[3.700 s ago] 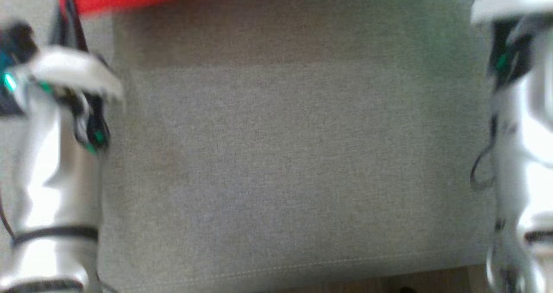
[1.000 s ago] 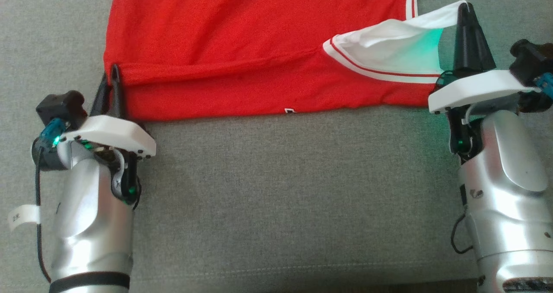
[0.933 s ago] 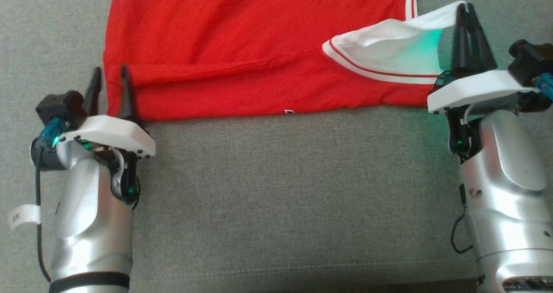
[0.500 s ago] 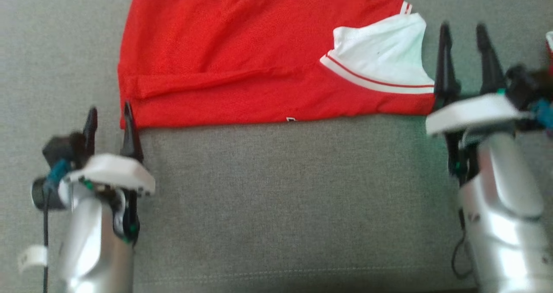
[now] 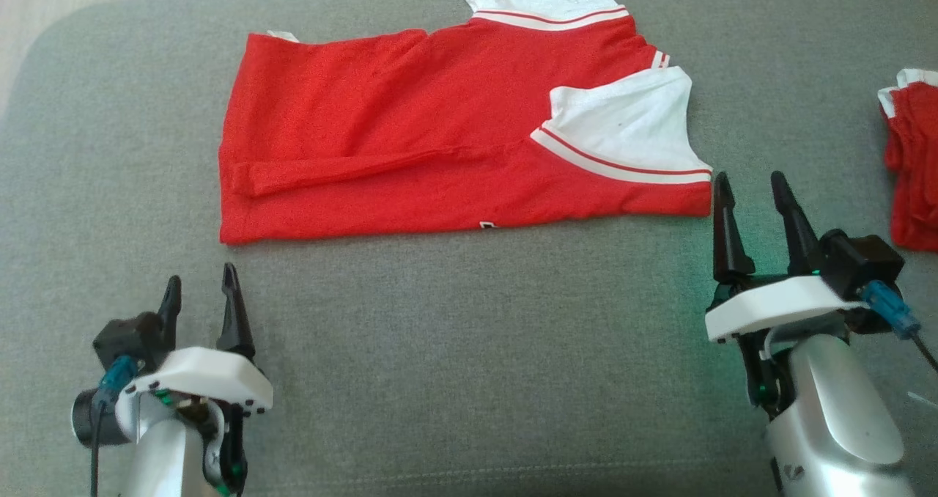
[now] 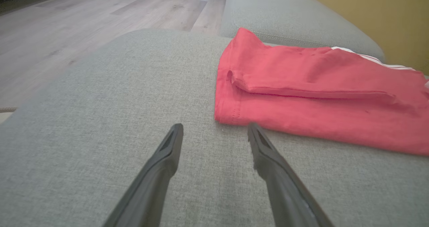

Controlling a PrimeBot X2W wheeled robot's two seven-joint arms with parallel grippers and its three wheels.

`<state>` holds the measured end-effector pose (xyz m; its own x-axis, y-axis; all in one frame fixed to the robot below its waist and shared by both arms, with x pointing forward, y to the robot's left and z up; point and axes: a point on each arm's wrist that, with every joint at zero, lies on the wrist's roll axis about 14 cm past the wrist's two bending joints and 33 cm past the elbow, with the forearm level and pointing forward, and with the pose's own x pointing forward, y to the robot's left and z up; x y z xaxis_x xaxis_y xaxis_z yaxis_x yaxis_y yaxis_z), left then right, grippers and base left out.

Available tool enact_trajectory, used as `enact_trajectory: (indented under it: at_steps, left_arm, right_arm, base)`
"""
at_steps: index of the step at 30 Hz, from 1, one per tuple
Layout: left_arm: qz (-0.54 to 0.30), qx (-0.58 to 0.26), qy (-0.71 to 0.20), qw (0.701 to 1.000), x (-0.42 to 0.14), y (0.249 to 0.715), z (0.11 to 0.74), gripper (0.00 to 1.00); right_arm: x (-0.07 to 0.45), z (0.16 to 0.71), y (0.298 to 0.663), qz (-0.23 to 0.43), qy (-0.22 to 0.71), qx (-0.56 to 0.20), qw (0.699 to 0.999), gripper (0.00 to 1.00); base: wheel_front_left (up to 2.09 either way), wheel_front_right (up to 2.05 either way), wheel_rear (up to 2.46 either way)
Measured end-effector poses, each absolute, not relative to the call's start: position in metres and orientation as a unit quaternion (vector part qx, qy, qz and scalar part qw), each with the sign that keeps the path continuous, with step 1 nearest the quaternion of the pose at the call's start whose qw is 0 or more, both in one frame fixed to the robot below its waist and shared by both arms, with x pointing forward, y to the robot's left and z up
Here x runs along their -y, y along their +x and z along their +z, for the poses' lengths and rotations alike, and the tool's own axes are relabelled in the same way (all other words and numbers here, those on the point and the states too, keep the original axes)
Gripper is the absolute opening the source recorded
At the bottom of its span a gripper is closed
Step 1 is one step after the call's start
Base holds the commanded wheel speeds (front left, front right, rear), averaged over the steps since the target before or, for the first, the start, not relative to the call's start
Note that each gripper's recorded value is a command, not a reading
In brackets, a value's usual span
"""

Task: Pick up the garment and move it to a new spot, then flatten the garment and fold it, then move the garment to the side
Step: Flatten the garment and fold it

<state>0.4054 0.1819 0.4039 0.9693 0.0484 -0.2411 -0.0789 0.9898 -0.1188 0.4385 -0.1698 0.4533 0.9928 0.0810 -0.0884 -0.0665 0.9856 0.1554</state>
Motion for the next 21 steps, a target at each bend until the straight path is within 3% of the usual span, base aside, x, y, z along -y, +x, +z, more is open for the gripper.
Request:
enact_trajectory:
  at_steps: [11, 21]
  left_arm:
    - [0.004, -0.149, -0.071, 0.986, -0.169, 0.407, 0.384, 1.00]
    - [-0.019, -0.165, -0.077, 0.983, -0.159, 0.441, 0.371, 1.00]
  right_arm:
    - [0.172, 0.442, 0.437, 0.032, 0.091, -0.061, 0.994, 1.00]
    - [0.175, 0.441, 0.446, 0.029, 0.094, -0.059, 0.993, 1.00]
  base:
    - [0.00, 0.00, 0.00]
    - [0.00, 0.00, 0.00]
